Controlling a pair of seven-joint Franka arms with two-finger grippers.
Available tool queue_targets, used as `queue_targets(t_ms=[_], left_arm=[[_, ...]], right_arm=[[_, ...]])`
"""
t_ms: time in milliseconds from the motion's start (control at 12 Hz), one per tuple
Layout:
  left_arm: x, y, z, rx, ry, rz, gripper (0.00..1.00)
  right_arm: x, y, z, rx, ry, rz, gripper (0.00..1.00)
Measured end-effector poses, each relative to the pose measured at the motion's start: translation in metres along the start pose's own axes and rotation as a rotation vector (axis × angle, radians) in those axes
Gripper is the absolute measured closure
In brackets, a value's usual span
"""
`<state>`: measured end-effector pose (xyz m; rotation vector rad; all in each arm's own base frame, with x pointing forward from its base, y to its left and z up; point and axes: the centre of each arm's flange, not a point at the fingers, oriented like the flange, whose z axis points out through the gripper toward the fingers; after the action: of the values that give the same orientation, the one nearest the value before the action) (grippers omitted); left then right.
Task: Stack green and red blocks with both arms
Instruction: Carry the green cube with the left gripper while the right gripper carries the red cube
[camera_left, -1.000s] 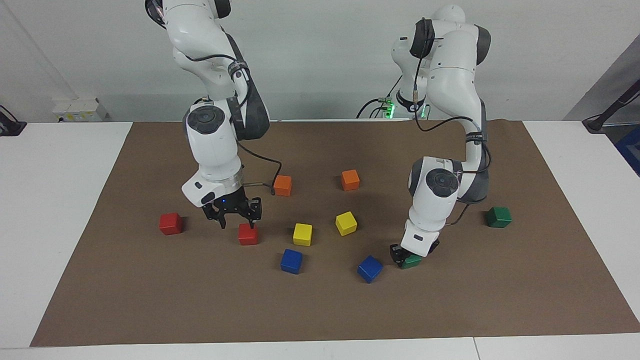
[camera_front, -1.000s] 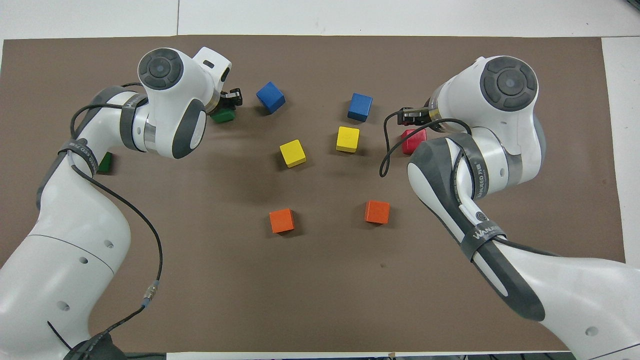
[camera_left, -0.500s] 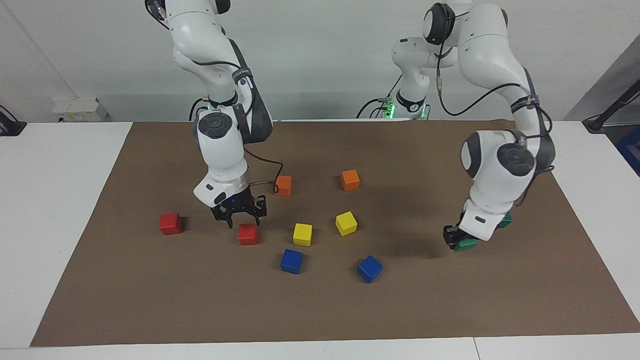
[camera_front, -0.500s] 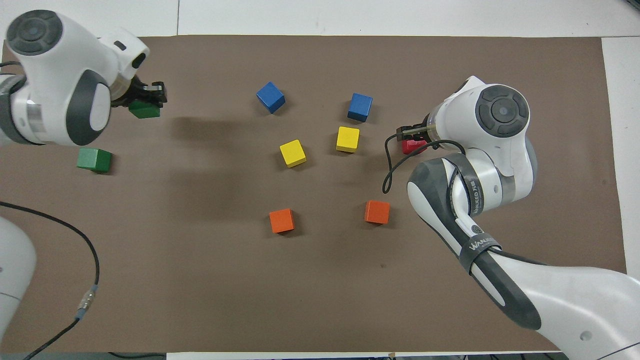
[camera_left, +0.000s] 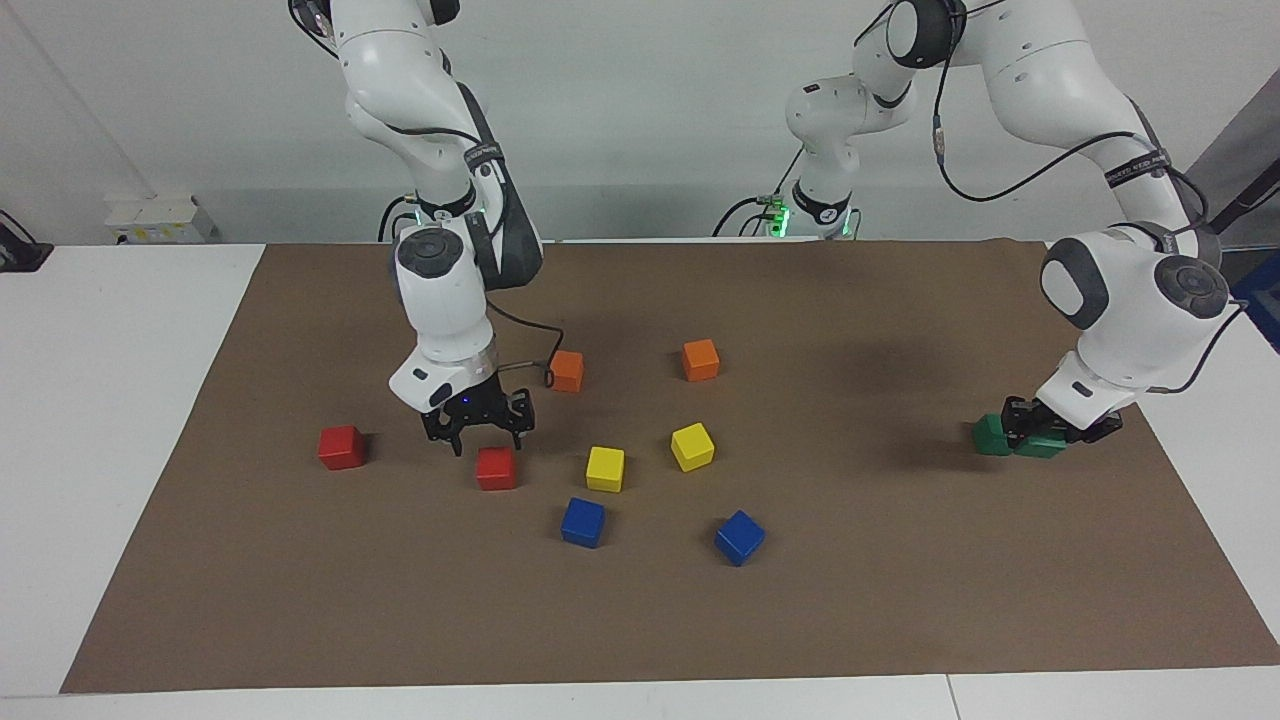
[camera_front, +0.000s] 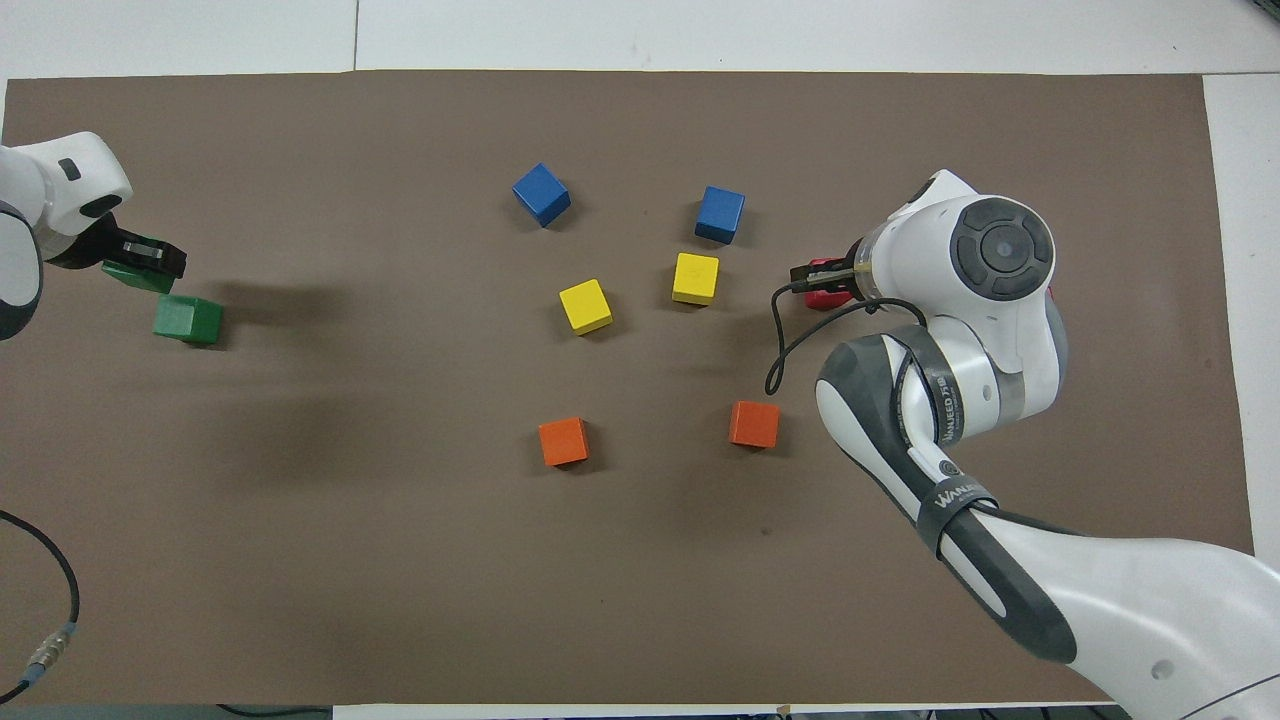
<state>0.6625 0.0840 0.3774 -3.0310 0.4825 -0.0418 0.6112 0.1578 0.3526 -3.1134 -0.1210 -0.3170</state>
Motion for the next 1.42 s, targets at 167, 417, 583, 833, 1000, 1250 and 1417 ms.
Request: queue_targets(t_ms=[167, 417, 583, 833, 1000, 1250, 1417], left_arm=[[-0.005, 0.006, 0.012, 0.002, 0.011, 0.040, 0.45], [-0.014, 0.004, 0.018, 0.006, 0.022, 0.087, 0.45], [-0.020, 0.000, 0.020, -0.020, 0.029, 0.071, 0.45], [-0.032, -0.007, 0.021, -0.060, 0.063, 0.022, 0.45], [-0.036, -0.007, 0.023, -0.066, 0.070, 0.010, 0.45], [-0.041, -0.005, 0.027, -0.055, 0.091, 0.007, 0.45], [-0.044, -0.002, 0.031, -0.047, 0.108, 0.005, 0.45]], right_arm=[[0.001, 0.002, 0.005, 0.002, 0.011, 0.003, 0.10], [0.002, 0.004, 0.014, 0.003, 0.020, 0.006, 0.10], [0.001, 0.004, 0.020, 0.006, 0.017, 0.012, 0.10], [0.001, 0.004, 0.026, 0.014, 0.012, 0.022, 0.10], [0.000, 0.004, 0.032, 0.014, 0.009, 0.022, 0.09], [-0.001, 0.002, 0.040, 0.014, 0.004, 0.018, 0.10], [-0.002, 0.001, 0.044, 0.014, 0.004, 0.017, 0.10]])
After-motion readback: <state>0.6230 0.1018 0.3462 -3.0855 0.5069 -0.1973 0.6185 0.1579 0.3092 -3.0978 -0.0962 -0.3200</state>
